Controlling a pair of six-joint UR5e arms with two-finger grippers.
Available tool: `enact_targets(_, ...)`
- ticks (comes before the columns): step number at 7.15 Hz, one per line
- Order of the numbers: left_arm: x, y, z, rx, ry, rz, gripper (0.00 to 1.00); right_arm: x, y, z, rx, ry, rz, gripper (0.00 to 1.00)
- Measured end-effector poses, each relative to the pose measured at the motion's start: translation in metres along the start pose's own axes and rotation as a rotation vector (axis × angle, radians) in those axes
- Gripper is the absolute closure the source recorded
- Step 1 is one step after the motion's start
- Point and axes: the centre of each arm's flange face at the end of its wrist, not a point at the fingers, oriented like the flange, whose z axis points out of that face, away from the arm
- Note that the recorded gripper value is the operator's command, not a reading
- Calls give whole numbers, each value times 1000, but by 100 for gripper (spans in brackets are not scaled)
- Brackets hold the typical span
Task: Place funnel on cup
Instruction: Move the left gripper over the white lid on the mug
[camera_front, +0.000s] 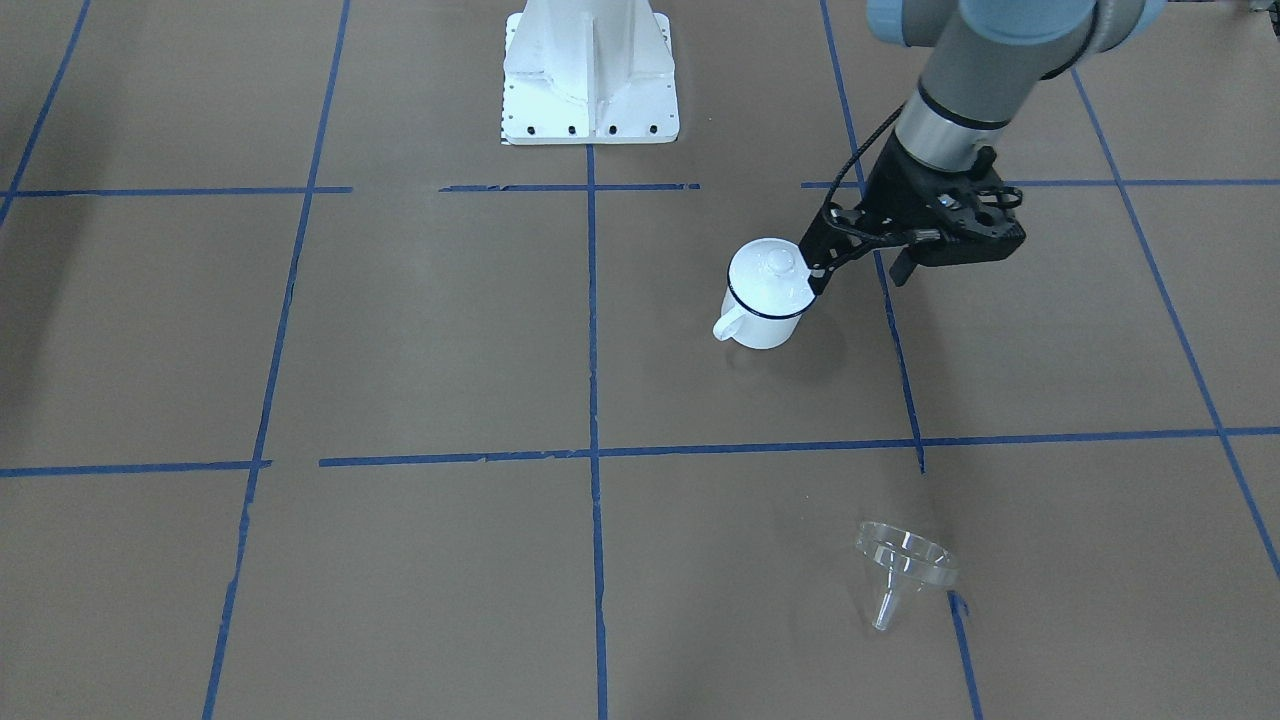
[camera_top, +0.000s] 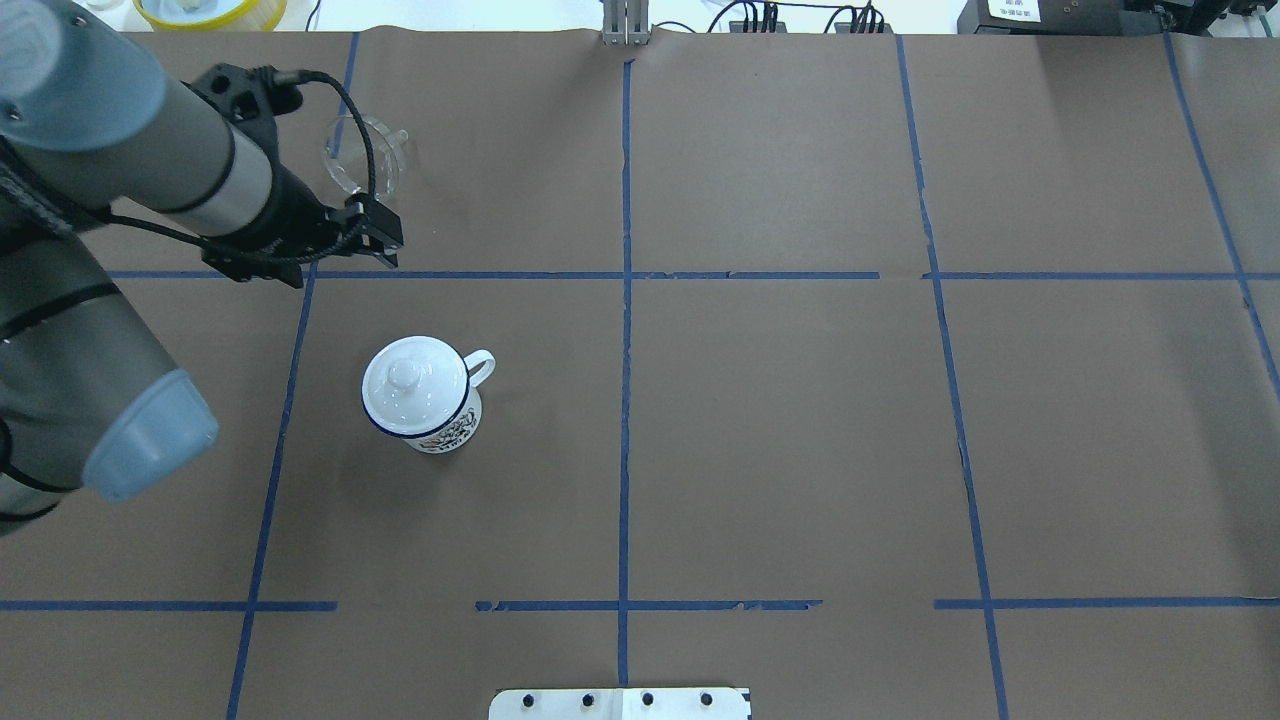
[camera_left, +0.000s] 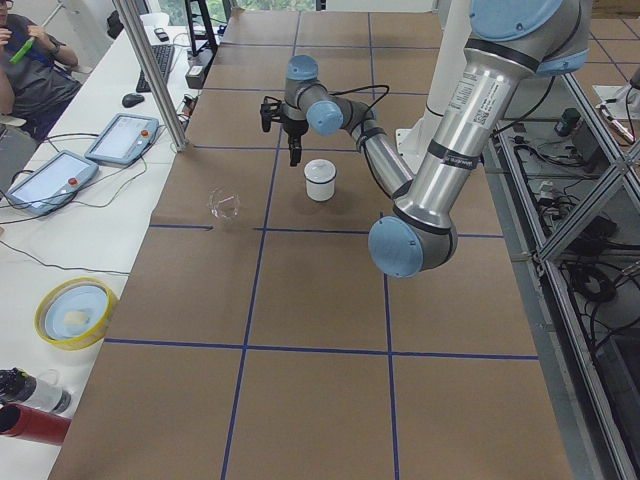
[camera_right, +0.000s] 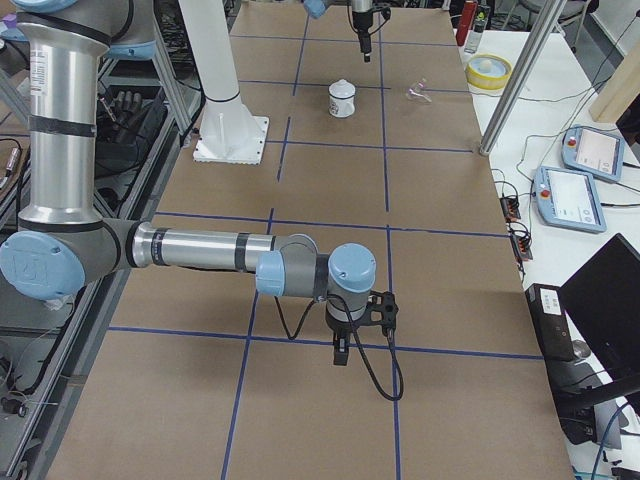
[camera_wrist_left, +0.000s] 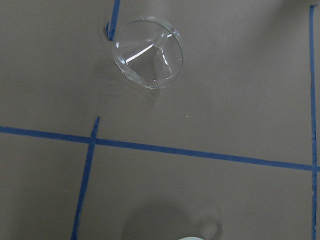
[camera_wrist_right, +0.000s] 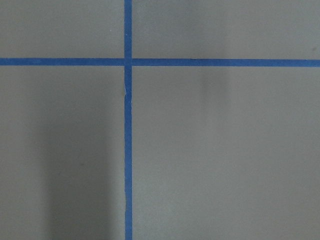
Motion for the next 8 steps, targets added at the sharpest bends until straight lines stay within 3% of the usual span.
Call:
enact_targets(3, 26, 52, 40, -36, -45, -10, 0, 0, 0, 0, 0, 0, 0, 0)
enact_targets(5, 26, 59, 51, -42, -62, -7, 2, 0, 0, 0, 0, 0, 0, 0)
enact_targets(6, 27, 59, 52, -41, -64, -7, 11, 0, 0, 0, 0, 0, 0, 0)
enact_targets(8, 27, 61, 53, -43, -68, -6, 13, 0, 0, 0, 0, 0, 0, 0)
